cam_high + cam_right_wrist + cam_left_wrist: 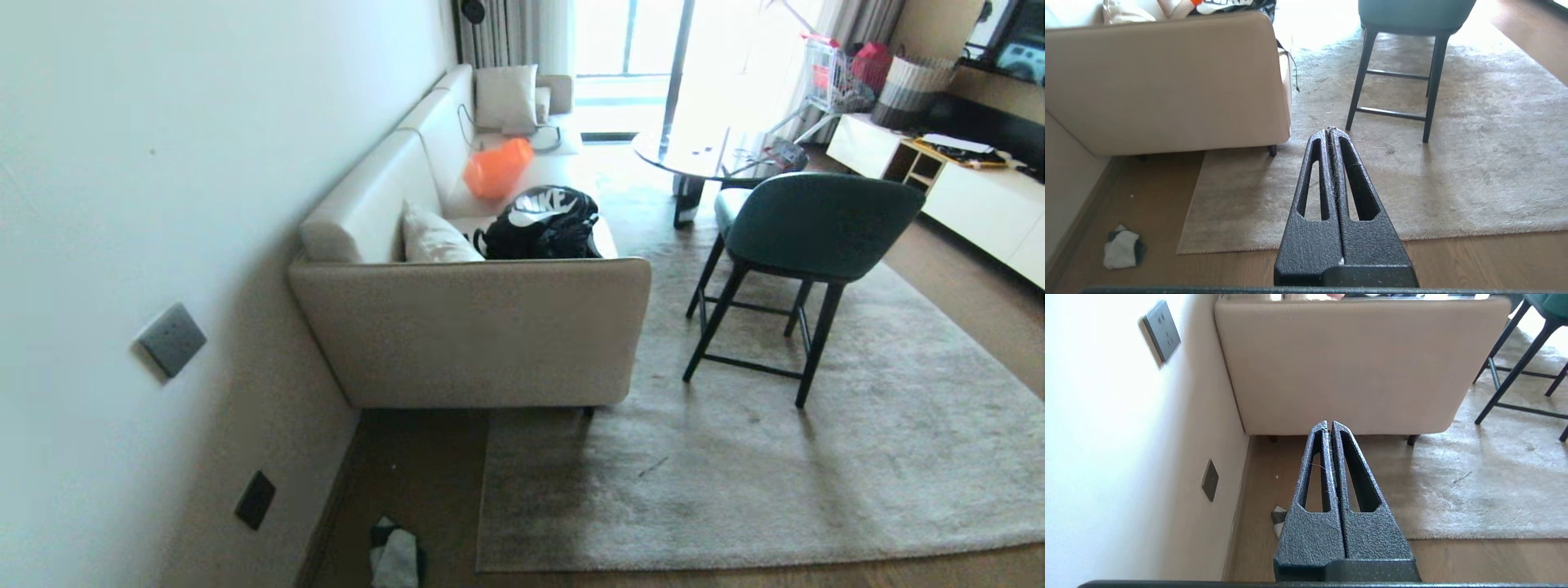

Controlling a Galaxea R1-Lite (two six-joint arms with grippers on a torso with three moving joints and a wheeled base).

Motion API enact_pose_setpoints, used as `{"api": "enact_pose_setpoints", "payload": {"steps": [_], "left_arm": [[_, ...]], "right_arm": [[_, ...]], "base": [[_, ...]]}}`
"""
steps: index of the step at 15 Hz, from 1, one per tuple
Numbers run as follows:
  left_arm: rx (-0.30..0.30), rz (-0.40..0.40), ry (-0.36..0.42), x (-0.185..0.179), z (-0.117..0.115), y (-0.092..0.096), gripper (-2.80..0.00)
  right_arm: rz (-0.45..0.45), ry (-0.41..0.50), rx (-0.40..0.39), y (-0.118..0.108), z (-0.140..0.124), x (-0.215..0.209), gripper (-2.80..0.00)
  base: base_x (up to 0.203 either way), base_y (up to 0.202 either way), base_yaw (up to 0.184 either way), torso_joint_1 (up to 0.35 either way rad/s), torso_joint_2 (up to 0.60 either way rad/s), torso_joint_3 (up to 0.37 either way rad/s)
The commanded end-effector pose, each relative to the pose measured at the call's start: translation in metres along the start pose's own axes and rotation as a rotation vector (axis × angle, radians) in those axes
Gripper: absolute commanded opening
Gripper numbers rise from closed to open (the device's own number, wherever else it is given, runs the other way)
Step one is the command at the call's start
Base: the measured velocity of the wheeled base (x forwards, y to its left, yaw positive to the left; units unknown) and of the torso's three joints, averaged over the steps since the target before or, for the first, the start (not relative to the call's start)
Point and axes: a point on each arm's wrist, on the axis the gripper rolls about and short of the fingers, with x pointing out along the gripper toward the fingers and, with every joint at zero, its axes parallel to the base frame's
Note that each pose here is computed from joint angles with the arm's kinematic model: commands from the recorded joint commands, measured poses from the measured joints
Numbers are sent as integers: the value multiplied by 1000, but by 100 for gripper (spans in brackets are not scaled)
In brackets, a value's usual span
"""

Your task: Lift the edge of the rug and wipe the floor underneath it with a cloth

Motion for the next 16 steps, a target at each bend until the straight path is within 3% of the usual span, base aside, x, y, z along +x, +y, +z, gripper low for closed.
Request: {"api": "enact_pose_setpoints", "payload": {"steps": [1, 9, 16], "left_arm": [[0, 0, -1, 0, 0, 0, -280], [0, 0, 0, 0, 0, 0, -280], [0, 0, 0, 0, 0, 0, -280]], "right_arm": [[1, 1, 0, 0, 0, 0, -280], [2, 1, 0, 0, 0, 0, -280], [1, 1, 0, 0, 0, 0, -280]], "base": [[0, 0, 0, 170, -527, -362], [0, 0, 0, 207, -573, -366], [0, 0, 0, 162, -406, -242]]}}
